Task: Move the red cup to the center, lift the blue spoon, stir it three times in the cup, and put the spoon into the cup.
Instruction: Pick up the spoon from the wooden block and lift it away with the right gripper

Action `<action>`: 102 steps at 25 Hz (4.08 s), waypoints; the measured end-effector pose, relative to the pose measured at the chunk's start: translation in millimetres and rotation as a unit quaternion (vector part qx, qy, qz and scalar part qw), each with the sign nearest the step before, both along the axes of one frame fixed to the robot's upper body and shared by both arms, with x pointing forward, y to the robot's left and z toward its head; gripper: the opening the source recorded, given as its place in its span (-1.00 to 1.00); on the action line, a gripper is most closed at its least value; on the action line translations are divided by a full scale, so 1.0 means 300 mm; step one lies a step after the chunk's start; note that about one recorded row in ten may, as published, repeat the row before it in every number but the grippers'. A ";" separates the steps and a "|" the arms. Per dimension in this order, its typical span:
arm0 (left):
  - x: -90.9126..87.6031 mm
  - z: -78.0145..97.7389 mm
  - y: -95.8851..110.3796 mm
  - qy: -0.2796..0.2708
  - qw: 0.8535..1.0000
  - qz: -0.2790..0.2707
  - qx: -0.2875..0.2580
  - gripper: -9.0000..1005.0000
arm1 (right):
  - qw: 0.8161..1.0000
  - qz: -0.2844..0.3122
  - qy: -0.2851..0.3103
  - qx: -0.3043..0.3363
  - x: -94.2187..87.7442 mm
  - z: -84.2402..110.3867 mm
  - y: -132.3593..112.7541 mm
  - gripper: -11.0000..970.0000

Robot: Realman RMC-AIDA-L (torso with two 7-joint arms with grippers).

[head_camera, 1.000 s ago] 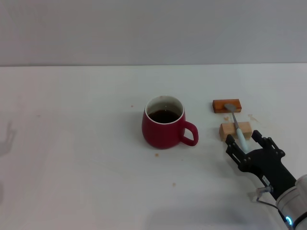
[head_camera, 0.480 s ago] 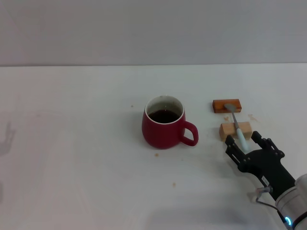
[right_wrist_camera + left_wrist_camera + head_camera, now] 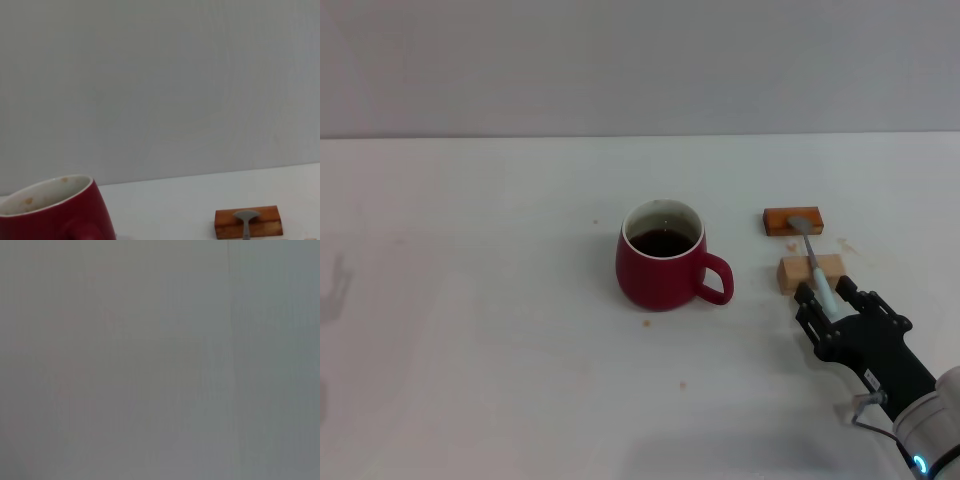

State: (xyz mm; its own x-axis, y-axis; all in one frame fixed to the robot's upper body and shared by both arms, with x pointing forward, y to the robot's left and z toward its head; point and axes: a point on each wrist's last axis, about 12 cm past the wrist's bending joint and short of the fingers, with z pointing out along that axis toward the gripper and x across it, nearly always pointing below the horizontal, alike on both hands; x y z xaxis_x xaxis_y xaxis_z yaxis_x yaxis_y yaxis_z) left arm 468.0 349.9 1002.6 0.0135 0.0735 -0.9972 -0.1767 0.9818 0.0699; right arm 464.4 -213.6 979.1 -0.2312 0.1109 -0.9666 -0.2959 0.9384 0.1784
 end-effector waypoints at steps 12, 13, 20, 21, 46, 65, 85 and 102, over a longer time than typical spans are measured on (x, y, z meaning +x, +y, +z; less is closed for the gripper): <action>0.006 0.003 0.000 -0.001 1.000 -0.002 0.001 0.70 | 1.000 -0.011 0.004 0.004 0.003 -0.001 -0.007 0.05; 0.006 0.003 0.000 -0.001 1.000 -0.002 0.001 0.70 | 1.000 -0.011 0.004 0.004 0.003 -0.001 -0.007 0.05; 0.003 0.001 0.005 0.001 1.000 -0.001 0.004 0.70 | 1.000 -0.020 0.008 0.008 0.004 -0.003 -0.012 0.01; 0.003 0.001 0.006 0.002 1.000 0.000 0.005 0.70 | 1.000 -0.020 0.008 0.007 0.004 -0.004 -0.013 -0.02; -0.001 -0.007 0.022 0.013 1.000 0.003 0.013 0.69 | 0.999 -0.016 0.029 0.021 0.016 -0.007 0.011 -0.57; -0.006 -0.009 0.025 0.015 1.000 0.006 0.013 0.69 | 1.000 -0.009 -0.007 0.008 -0.008 0.028 0.048 -0.65; -0.003 -0.005 0.021 0.010 1.000 0.004 0.013 0.69 | 0.997 -0.013 -0.073 0.003 0.017 0.083 0.037 -0.68; -0.008 -0.008 0.018 0.011 1.000 0.004 0.011 0.69 | 0.990 -0.006 -0.142 0.025 0.056 0.185 0.062 -0.71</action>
